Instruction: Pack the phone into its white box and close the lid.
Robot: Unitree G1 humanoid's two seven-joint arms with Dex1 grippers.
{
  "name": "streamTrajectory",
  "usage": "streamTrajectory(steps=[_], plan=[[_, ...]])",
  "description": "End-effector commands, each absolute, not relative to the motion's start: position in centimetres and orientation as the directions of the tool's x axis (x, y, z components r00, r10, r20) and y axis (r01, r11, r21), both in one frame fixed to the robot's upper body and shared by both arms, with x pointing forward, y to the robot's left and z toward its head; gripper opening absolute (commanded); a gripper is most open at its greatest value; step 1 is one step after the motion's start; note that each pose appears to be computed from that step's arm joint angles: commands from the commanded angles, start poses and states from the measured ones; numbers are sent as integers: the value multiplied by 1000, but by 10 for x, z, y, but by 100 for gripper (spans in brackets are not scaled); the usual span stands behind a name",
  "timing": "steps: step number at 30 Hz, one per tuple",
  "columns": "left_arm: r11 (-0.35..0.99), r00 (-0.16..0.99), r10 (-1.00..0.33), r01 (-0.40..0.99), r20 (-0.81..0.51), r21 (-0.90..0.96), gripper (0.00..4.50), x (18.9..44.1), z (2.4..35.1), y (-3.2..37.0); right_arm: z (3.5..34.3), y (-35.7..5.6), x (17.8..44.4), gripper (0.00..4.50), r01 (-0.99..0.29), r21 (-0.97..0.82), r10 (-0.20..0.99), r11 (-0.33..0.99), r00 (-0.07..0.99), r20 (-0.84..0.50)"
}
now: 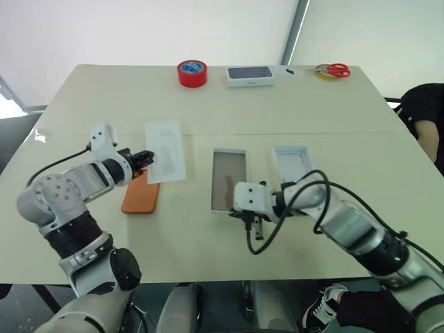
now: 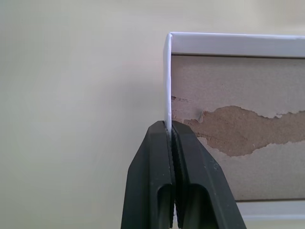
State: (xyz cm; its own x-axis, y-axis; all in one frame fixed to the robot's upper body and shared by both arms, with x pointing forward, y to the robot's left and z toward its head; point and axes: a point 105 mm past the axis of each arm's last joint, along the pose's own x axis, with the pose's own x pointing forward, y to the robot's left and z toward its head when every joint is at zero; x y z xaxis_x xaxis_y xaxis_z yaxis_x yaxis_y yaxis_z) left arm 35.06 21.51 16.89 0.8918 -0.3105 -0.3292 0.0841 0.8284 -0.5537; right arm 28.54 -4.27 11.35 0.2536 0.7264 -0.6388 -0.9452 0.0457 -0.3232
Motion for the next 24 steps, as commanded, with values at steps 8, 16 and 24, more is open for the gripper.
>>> streamTrajectory(steps=[8,16,24], plan=[[840,913,-297,110,-281,-532,0,350,186,213,117,-28,306,62,-946,-321,750,-38,185,-634],[829,871,-395,202,-292,-521,0,345,181,174,164,-37,304,343,-921,-387,855,52,241,-460],[812,817,-455,218,-353,-542,0,340,155,132,184,-99,321,343,-881,-346,819,324,444,-363]])
